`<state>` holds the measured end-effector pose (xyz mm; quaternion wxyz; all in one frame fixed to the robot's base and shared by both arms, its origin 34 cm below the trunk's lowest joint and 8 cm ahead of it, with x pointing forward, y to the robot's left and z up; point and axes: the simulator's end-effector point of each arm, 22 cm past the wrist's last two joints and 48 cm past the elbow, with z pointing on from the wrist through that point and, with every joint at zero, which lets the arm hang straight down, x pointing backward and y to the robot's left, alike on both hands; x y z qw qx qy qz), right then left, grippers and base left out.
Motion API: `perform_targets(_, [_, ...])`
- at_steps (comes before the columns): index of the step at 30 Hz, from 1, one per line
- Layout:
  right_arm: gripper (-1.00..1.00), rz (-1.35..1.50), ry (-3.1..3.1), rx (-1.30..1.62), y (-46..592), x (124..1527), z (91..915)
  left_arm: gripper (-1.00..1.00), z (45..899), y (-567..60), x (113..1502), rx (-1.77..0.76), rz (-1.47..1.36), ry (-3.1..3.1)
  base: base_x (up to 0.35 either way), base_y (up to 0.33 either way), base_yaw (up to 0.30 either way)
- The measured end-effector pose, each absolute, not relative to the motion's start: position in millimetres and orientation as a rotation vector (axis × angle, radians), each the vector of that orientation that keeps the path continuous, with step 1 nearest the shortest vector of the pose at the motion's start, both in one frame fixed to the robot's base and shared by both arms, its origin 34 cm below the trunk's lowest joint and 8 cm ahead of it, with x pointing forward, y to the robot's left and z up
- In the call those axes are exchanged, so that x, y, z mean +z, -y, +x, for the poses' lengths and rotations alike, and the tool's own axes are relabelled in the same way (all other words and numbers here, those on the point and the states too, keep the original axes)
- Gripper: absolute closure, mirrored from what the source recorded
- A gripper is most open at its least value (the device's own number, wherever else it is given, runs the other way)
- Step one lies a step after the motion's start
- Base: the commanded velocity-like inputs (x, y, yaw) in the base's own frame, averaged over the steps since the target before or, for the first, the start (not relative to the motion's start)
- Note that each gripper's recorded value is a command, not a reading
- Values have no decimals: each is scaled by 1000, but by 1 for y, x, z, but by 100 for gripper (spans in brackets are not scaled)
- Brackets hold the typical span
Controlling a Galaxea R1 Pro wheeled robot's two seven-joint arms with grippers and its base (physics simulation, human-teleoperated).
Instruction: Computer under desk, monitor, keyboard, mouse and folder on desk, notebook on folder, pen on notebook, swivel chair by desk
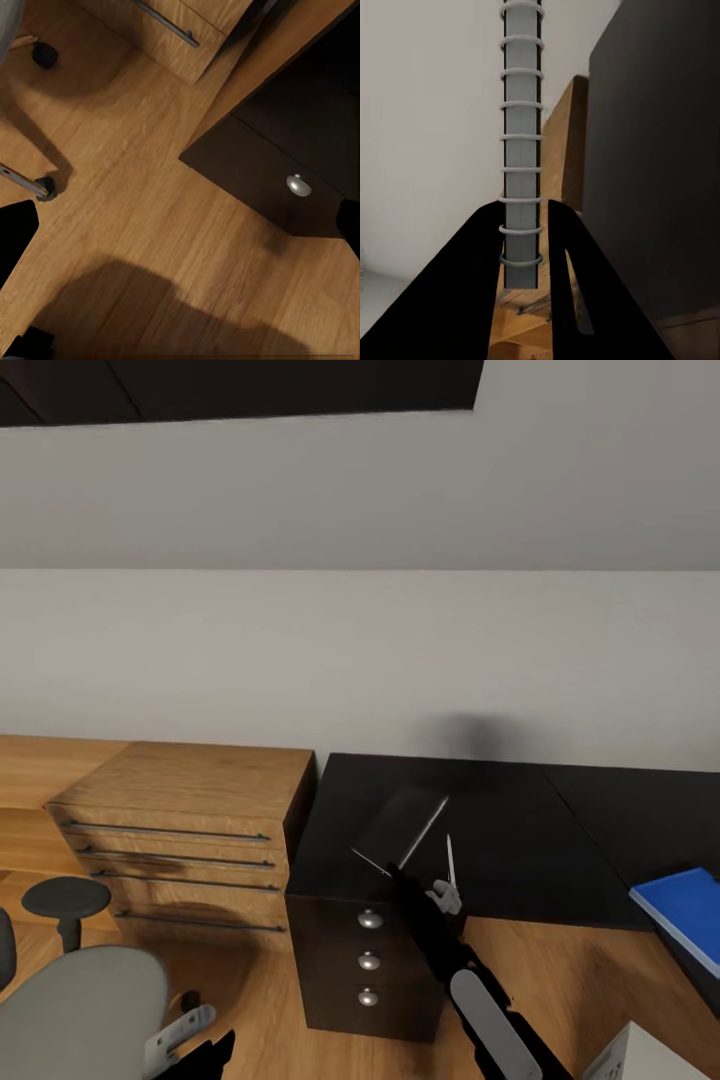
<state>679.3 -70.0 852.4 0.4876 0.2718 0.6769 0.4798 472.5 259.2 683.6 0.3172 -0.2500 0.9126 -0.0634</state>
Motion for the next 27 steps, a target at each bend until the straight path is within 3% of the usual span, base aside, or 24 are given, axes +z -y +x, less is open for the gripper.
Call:
perform_targets(13, [100,488,-1584,1127,125,924,650,-100,442,-222,686,-201,-561,-2479,0,0,0])
perform_targets(27, [100,473,-1567,1140,124,955,648,-100,439,-224,704,-193,-567,-2483,0,0,0])
